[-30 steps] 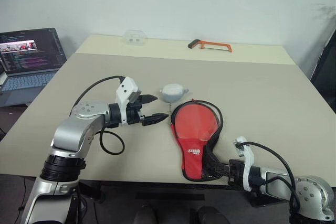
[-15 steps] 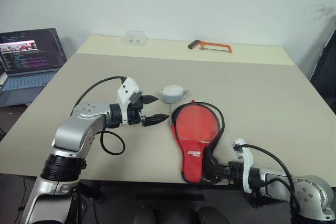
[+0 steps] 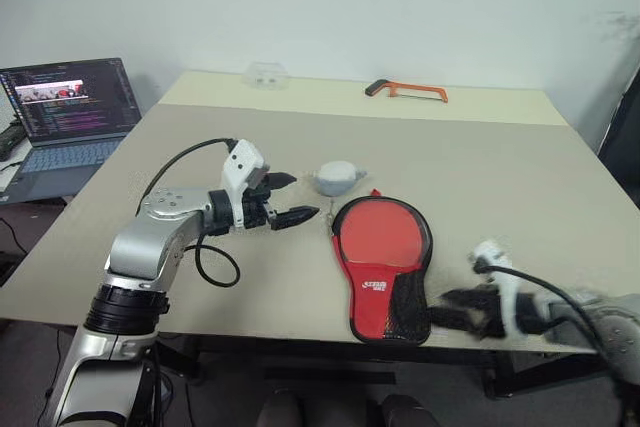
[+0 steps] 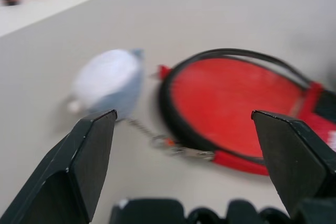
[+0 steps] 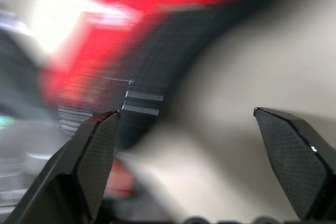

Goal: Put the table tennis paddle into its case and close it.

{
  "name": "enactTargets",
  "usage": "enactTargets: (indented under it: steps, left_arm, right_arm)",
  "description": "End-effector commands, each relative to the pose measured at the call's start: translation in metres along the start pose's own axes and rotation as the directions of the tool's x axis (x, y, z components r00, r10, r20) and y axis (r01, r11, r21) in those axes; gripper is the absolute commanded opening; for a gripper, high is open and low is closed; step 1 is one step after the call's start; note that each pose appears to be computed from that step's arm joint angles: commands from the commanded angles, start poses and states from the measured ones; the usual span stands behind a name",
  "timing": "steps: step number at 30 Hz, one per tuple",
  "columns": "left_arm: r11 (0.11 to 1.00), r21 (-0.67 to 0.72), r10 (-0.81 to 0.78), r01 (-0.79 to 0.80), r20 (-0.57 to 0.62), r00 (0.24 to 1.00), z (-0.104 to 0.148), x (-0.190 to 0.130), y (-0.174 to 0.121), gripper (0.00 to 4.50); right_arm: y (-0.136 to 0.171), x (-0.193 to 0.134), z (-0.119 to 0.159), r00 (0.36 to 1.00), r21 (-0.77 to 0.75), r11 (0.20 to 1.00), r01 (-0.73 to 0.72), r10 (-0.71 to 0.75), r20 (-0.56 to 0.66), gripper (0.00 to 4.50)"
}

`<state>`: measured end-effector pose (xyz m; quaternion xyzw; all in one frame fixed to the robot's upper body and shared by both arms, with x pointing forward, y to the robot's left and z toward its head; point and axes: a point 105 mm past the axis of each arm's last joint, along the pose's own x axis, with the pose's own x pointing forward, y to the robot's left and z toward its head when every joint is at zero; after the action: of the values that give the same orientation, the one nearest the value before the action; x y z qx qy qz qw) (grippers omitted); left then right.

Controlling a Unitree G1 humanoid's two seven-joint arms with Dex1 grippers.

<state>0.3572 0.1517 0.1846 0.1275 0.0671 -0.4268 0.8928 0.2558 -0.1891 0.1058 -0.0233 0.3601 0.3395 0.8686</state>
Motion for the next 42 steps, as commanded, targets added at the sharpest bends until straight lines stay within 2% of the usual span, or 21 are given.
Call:
enactTargets:
  steps: [1,3,6,10,14,19,21,24,28,34,37,42]
  left_arm:
    - [0.991,0.045,0.119,-0.124,0.096,0.988,0.028,0.004,0.021,4.50]
    - [0.987,0.040,0.147,-0.153,0.113,0.983,0.032,0.009,0.028,4.50]
    - [0.986,0.050,0.155,-0.162,0.125,0.980,0.038,0.024,0.034,4.50]
    - [0.986,0.073,0.145,-0.153,0.104,0.984,0.041,0.047,0.038,4.50]
    - [0.986,0.077,0.147,-0.150,0.049,0.988,0.033,0.068,0.042,4.50]
    - [0.994,0.060,0.091,-0.093,0.023,0.996,0.024,0.086,0.036,4.50]
    - [0.996,0.032,0.078,-0.079,0.013,0.997,0.020,0.092,0.035,4.50]
    - [0.994,0.033,0.102,-0.100,-0.066,0.993,0.004,0.097,0.038,4.50]
    - [0.989,0.024,0.147,-0.145,-0.170,0.974,-0.021,0.103,0.041,4.50]
    - [0.985,0.039,0.172,-0.167,-0.228,0.958,-0.032,0.109,0.039,4.50]
    - [0.983,0.035,0.183,-0.180,-0.233,0.955,-0.034,0.113,0.037,3.89]
    - [0.982,0.034,0.188,-0.185,-0.221,0.957,-0.030,0.118,0.035,2.02]
  right_arm:
    - [0.009,-0.018,0.056,0.986,-0.241,0.971,0.005,0.036,0.165,4.47]
    - [0.016,-0.015,0.078,0.969,-0.301,0.953,0.019,0.057,0.239,4.47]
    - [0.027,0.019,0.117,0.915,-0.301,0.950,0.078,0.051,0.400,4.47]
    - [0.032,0.073,0.130,0.876,-0.236,0.956,0.173,-0.040,0.480,4.47]
    - [0.027,0.109,0.120,0.861,-0.127,0.967,0.220,-0.132,0.491,4.47]
    - [0.021,0.130,0.096,0.881,-0.061,0.967,0.248,-0.199,0.429,4.47]
    - [0.021,0.135,0.087,0.893,-0.042,0.968,0.246,-0.210,0.398,4.47]
    - [0.024,0.140,0.079,0.904,-0.025,0.971,0.238,-0.212,0.371,4.47]
    - [0.036,0.144,0.077,0.915,-0.044,0.977,0.206,-0.177,0.363,4.47]
    - [0.042,0.146,0.080,0.917,-0.062,0.978,0.202,-0.166,0.363,4.47]
    - [0.040,0.146,0.082,0.914,-0.056,0.977,0.208,-0.173,0.366,4.50]
    - [0.038,0.148,0.080,0.914,-0.048,0.974,0.223,-0.192,0.357,4.50]
